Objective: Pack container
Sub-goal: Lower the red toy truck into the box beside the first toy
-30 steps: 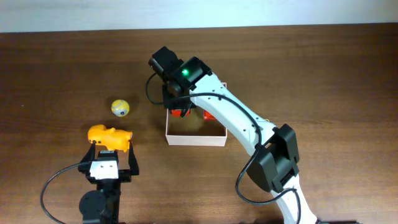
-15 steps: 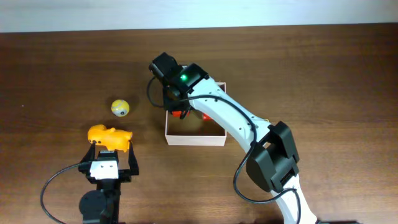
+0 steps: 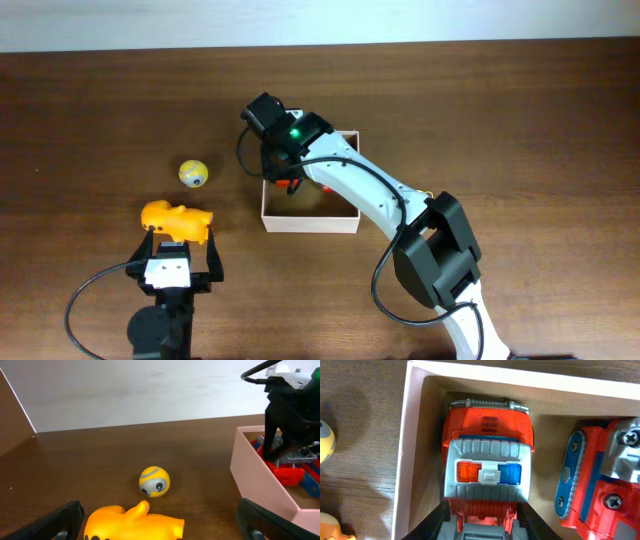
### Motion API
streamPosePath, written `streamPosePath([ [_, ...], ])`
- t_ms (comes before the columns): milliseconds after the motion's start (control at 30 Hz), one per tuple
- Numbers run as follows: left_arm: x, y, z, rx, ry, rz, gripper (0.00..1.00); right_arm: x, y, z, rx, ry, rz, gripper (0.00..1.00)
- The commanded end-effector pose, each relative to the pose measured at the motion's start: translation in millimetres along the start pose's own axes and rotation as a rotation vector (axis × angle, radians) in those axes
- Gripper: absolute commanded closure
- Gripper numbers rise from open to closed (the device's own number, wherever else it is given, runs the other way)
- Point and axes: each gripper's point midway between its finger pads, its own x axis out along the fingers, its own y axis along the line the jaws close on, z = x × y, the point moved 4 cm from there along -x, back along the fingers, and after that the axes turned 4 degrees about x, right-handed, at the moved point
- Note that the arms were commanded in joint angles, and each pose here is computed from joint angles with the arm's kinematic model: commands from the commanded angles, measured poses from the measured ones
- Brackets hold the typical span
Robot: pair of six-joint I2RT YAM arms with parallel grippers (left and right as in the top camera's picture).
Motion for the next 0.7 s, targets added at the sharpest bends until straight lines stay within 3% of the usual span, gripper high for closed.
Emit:
streamPosePath([
  [0, 0.0, 2.1, -0.9, 0.016, -0.001, 0.014, 0.01, 9.7, 0.2, -2.7, 0.004, -0.005, -0.020, 0.64],
  [167, 0.0, 2.1, -0.9, 0.016, -0.001, 0.014, 0.01, 9.7, 0.2, -1.9, 0.005, -0.010, -0.021, 0.63],
  [233, 0.0, 2.1, -0.9, 0.016, -0.001, 0.014, 0.01, 9.7, 0.7, -1.4, 0.005, -0.012, -0.019, 0.34],
  [333, 0.0, 2.0, -0.9, 0.016, -0.001, 0.013, 0.01, 9.7, 1.4, -0.5, 0.006, -0.016, -0.015, 0.14],
  [667, 0.0, 2.0, -0.9, 0.016, -0.001, 0.013, 0.01, 9.7, 3.2, 1.9, -0.005, -0.027, -0.006, 0.10],
])
